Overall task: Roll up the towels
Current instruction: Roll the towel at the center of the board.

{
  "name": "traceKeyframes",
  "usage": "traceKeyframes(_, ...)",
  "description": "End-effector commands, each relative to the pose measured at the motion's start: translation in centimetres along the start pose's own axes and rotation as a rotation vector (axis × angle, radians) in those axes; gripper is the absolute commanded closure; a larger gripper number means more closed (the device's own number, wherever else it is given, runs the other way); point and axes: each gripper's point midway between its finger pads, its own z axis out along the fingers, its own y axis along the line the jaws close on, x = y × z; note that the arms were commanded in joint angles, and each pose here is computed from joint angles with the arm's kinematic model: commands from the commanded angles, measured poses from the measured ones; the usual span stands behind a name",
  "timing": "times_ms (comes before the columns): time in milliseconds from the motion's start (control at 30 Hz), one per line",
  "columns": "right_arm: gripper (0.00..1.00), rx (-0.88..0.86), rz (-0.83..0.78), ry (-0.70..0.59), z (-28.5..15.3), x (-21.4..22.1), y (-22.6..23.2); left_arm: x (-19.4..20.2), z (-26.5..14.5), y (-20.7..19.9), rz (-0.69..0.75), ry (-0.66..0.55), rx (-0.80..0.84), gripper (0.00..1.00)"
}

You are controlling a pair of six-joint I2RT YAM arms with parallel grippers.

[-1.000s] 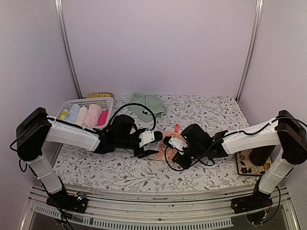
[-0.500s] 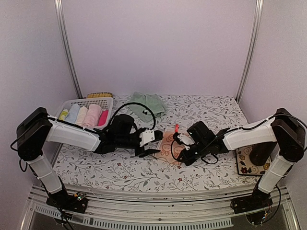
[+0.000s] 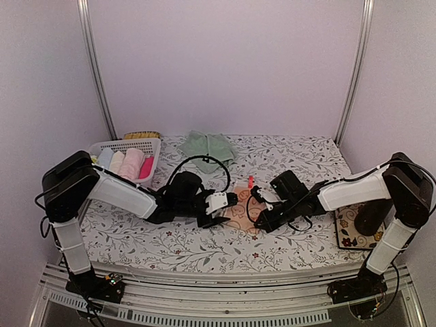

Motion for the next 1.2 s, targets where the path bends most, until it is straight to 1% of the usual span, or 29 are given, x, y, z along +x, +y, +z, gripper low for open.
traceKeyframes(0, 0.98, 0.005, 0.029, 0.019, 0.4, 0.6, -0.8, -0.5, 1.6, 2.5, -0.031, 0.017, -0.111, 0.35)
traceKeyframes(100, 0.98, 0.002, 0.030, 0.016, 0.4, 0.4, -0.8, -0.9, 1.7, 2.5, -0.041, -0.002, -0.100, 0.35)
traceKeyframes(200, 0.97, 0.005, 0.029, 0.016, 0.4, 0.2, -1.0, -2.6, 0.4, 1.7, -0.043, -0.099, -0.059, 0.35)
traceKeyframes(267, 0.97, 0.002, 0.026, 0.014, 0.5, 0.0, -1.0, -2.9, 0.3, 1.9, -0.058, -0.119, -0.061, 0.35)
traceKeyframes(433, 0.97, -0.001, 0.024, 0.020, 0.9, -0.4, -1.0, -1.2, 2.1, 2.8, -0.103, -0.027, -0.090, 0.37)
traceKeyframes(567, 0.96, 0.001, 0.030, 0.021, 1.0, -0.7, -1.3, -0.3, 2.2, 3.7, -0.125, 0.014, -0.141, 0.40)
traceKeyframes(600, 0.95, 0.004, 0.034, 0.021, 1.0, -0.8, -1.4, 1.1, 3.0, 3.1, -0.133, 0.052, -0.132, 0.41)
traceKeyframes(767, 0.93, 0.020, 0.053, 0.016, 0.8, -1.0, -2.2, 2.9, 3.8, 2.6, -0.143, 0.116, -0.111, 0.43)
traceKeyframes(933, 0.82, 0.031, 0.069, 0.014, 0.6, -1.2, -2.7, 4.0, 4.3, 2.4, -0.147, 0.153, -0.112, 0.45)
traceKeyframes(1000, 0.71, 0.045, 0.065, 0.008, 0.4, -1.3, -2.9, 4.2, 4.5, 2.5, -0.152, 0.166, -0.122, 0.46)
traceKeyframes(1167, 0.59, 0.109, 0.040, -0.053, -1.4, -2.3, -3.5, 4.1, 4.9, 2.5, -0.179, 0.172, -0.109, 0.46)
